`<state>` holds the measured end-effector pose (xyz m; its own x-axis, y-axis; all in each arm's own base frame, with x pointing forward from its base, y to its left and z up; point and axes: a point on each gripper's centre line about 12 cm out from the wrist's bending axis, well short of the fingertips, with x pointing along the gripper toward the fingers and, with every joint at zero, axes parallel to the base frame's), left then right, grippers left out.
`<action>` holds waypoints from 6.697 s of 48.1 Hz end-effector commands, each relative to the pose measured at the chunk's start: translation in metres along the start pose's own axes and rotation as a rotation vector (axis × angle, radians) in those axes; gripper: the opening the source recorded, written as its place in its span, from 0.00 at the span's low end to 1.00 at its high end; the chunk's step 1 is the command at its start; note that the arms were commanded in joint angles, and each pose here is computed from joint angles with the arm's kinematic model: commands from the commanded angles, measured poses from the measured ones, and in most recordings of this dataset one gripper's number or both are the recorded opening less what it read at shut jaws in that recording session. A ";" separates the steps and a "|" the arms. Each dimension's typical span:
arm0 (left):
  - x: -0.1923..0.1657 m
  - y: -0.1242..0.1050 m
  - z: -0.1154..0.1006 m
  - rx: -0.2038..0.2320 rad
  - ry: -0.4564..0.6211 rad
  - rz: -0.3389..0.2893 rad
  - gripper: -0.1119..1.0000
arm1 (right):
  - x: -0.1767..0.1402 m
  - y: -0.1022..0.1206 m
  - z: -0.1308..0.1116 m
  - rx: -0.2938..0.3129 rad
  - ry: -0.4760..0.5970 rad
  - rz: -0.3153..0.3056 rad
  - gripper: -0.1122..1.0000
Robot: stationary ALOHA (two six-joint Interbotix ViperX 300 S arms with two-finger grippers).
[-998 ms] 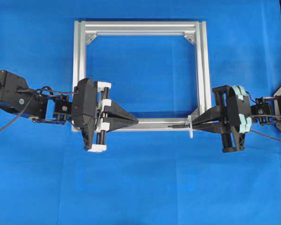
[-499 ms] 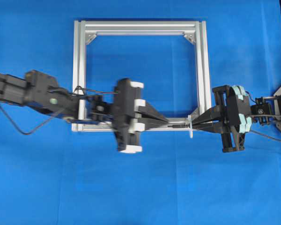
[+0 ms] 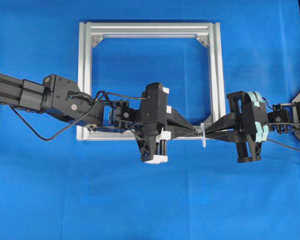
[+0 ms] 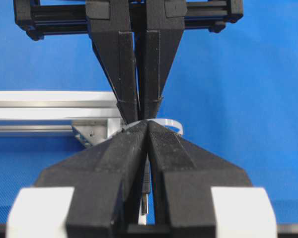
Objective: Insert the wire through the string loop located on the right side.
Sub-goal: 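Move the left gripper down and right toward the protruding USB plug, then close the left gripper on the USB plug past the loop, then open the right gripper and pull the cable leftward with the left gripper, then open the left gripper to release the cable along the frame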
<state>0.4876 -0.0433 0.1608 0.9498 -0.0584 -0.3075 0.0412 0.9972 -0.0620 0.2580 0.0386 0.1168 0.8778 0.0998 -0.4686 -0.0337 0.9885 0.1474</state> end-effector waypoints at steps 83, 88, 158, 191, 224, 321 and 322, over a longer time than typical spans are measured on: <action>0.028 0.002 -0.034 -0.014 0.059 0.006 0.86 | 0.001 0.002 0.006 -0.005 -0.016 0.008 0.07; 0.028 0.002 -0.034 -0.014 0.059 0.006 0.86 | 0.001 0.002 0.006 -0.005 -0.017 0.008 0.07; 0.029 -0.001 -0.030 -0.011 0.043 0.000 0.17 | 0.001 0.001 -0.001 0.001 0.038 0.002 0.25; 0.011 -0.001 -0.030 0.004 0.062 -0.001 0.17 | 0.001 0.001 -0.002 0.011 0.043 -0.004 0.95; -0.156 0.002 -0.083 0.006 0.190 -0.011 0.17 | 0.001 0.001 -0.002 -0.002 0.043 -0.001 0.95; -0.220 0.002 -0.064 0.006 0.133 -0.030 0.83 | -0.042 0.008 0.051 0.004 -0.043 0.027 0.95; -0.220 0.002 -0.062 0.007 0.131 -0.030 0.83 | -0.045 0.008 0.055 0.006 -0.054 0.027 0.95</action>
<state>0.2511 -0.0315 0.1532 0.8801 -0.0936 -0.4655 0.0706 0.9953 -0.0666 0.2434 0.0370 0.1669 0.8782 0.1216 -0.4626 -0.0522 0.9858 0.1599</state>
